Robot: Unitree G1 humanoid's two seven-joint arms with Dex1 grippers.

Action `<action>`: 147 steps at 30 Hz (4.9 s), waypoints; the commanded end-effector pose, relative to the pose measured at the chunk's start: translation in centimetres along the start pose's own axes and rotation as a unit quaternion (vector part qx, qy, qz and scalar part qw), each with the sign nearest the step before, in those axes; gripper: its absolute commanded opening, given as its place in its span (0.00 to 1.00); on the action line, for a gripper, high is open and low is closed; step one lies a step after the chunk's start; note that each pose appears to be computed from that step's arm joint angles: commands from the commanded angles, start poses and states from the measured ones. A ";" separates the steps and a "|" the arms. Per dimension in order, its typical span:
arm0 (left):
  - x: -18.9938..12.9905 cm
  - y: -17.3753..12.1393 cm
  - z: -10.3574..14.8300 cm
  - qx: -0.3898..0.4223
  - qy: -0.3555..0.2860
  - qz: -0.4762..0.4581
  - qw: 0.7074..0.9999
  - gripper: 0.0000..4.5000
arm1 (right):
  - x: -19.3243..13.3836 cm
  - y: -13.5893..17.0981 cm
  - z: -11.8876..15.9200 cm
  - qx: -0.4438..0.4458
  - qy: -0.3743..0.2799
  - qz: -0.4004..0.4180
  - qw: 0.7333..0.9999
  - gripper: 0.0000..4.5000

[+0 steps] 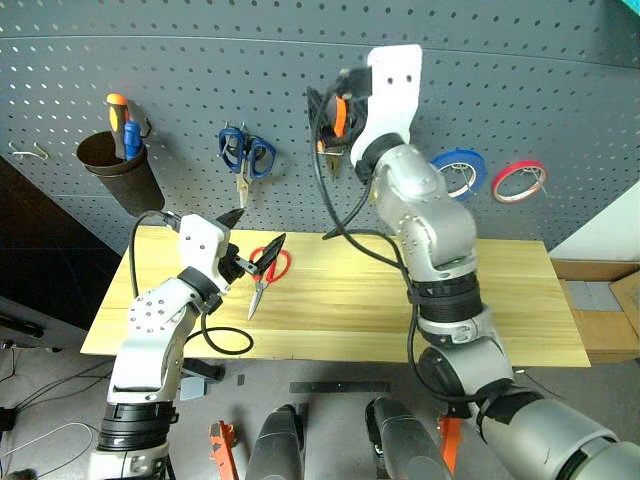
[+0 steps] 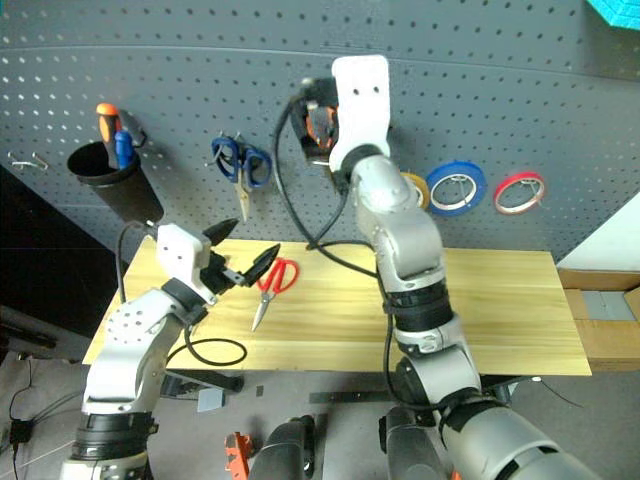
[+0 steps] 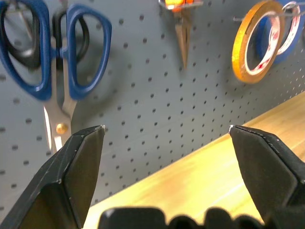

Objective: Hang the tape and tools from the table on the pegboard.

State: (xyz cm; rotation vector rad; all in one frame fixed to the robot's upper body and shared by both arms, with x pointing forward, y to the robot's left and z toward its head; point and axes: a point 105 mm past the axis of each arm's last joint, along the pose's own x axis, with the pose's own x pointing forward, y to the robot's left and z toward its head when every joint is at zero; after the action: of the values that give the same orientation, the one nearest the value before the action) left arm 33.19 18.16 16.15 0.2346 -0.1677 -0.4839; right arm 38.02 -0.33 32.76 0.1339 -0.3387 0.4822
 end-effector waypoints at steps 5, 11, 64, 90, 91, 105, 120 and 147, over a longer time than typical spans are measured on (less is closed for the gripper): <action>-0.6 -0.2 -3.7 -0.012 0.119 0.048 0.992 1.00 | -4.5 -0.9 0.7 0.068 0.057 0.144 0.986 1.00; -2.2 0.6 -9.2 -0.033 0.268 0.096 0.958 1.00 | -12.3 -0.7 -6.7 0.013 0.245 0.237 0.940 1.00; -2.0 0.0 -14.0 -0.075 0.296 0.104 0.947 0.04 | -15.0 0.4 -9.4 -0.153 0.314 0.278 0.895 1.00; -6.8 3.8 4.2 0.249 -0.040 0.209 0.945 0.04 | -14.5 -0.9 -3.2 -0.176 0.211 0.338 0.900 1.00; -6.6 3.9 4.5 0.250 -0.045 0.211 0.944 0.04 | -14.5 -0.9 -3.3 -0.176 0.211 0.338 0.900 1.00; -3.0 3.7 3.1 0.260 -0.040 0.134 0.955 0.04 | -13.9 -0.5 -3.4 -0.185 0.199 0.336 0.902 1.00; -1.8 5.7 2.2 0.242 -0.027 0.164 0.956 0.04 | -11.7 -0.2 -0.5 -0.179 0.112 0.299 0.931 1.00; -5.0 6.1 -6.8 0.063 0.154 0.213 0.963 0.99 | -12.6 0.9 -9.8 -0.072 0.255 0.211 0.941 1.00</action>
State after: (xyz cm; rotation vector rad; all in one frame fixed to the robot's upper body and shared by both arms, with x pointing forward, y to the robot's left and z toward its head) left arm 32.94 25.10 9.44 0.4167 0.0633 -0.0859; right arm 29.46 -2.87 19.38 -0.2253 0.1033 0.9520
